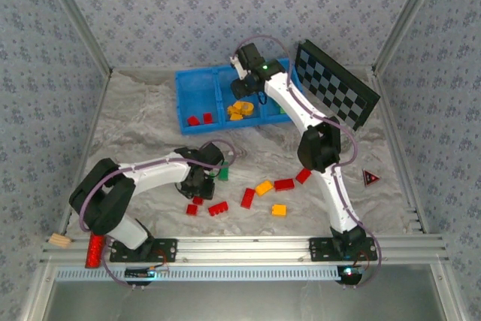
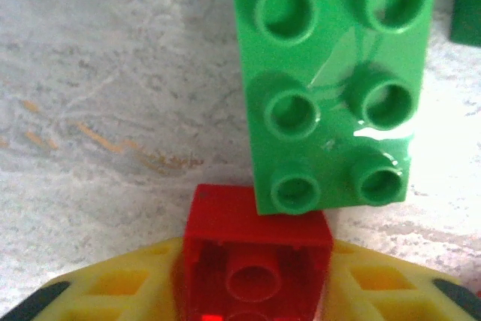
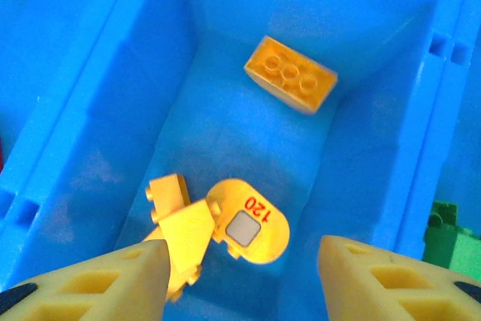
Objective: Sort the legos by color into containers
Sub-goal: Pick up the lego from the middle-left of the table, then place the lego in the container.
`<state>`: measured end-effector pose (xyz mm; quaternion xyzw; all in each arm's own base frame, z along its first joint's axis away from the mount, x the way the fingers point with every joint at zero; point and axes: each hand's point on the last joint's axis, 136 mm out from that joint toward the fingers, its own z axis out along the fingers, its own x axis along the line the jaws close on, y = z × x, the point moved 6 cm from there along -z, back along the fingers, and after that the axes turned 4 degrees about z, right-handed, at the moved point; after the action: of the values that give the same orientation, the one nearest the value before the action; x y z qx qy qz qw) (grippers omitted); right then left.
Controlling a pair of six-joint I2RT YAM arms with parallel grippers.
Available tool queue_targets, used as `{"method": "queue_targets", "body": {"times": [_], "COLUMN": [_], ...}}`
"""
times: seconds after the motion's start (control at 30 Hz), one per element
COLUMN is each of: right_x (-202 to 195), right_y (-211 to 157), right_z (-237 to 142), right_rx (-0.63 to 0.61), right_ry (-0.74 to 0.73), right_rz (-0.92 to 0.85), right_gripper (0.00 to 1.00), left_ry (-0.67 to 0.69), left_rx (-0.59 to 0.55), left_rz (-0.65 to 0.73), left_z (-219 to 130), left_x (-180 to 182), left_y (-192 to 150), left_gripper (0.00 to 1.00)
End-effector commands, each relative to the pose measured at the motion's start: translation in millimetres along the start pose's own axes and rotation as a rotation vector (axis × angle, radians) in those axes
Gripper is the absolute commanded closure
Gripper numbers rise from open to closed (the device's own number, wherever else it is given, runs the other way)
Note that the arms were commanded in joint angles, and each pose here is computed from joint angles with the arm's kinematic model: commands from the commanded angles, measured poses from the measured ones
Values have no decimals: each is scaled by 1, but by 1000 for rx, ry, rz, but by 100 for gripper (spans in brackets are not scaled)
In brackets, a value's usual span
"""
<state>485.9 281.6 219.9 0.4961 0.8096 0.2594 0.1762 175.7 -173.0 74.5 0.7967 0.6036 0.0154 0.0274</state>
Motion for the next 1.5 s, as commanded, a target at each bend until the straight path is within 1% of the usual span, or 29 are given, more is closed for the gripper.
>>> {"method": "queue_targets", "body": {"times": [0.0, 0.1, 0.17, 0.23, 0.37, 0.43, 0.5, 0.53, 0.63, 0.7, 0.8, 0.93, 1.0, 1.1, 1.3, 1.47], "right_x": [-8, -14, -17, -15, -3, 3, 7, 10, 20, 25, 34, 47, 51, 57, 64, 68], "right_y": [4, -20, -43, -73, -141, -179, -208, -227, -258, -274, -295, -315, -321, -327, -348, -363], "right_z": [-61, -90, -109, -127, -148, -149, -151, -147, -149, -149, -147, -141, -139, -139, -135, -135], "right_rx": [-18, 8, 24, 45, 115, 169, 195, 224, 240, 273, 310, 331, 336, 342, 397, 456], "right_ry": [-30, -65, -76, -58, -5, 6, 11, 15, 24, 22, 34, 80, 85, 94, 71, 33], "right_rz": [-10, 18, 49, 88, 183, 246, 310, 339, 389, 416, 448, 508, 531, 558, 564, 570], "right_gripper": [42, 39, 38, 37, 34, 33, 32, 32, 31, 31, 29, 19, 16, 15, 15, 15], "left_ry": [24, 41, 47, 42, 50, 46, 51, 57, 69, 90, 106, 147, 174, 230, 241, 228], "left_rx": [45, 32, 0, -64, -207, -300, -391, -432, -518, -559, -581, -548, -532, -494, -428, -386], "left_rz": [-2, -1, 1, -4, -44, -67, -82, -91, -110, -123, -135, -164, -166, -158, -156, -145], "left_z": [12, 9, -2, -22, -71, -98, -121, -131, -154, -162, -162, -142, -132, -115, -80, -57], "left_x": [0, 0, 1, 4, 23, 32, 41, 46, 59, 66, 74, 88, 93, 99, 105, 102], "left_y": [-5, 2, 13, 31, 74, 101, 127, 140, 178, 200, 230, 263, 277, 296, 325, 336], "left_gripper": [63, 70, 73, 75, 78, 79, 80, 80, 80, 80, 80, 80, 80, 80, 80, 79]}}
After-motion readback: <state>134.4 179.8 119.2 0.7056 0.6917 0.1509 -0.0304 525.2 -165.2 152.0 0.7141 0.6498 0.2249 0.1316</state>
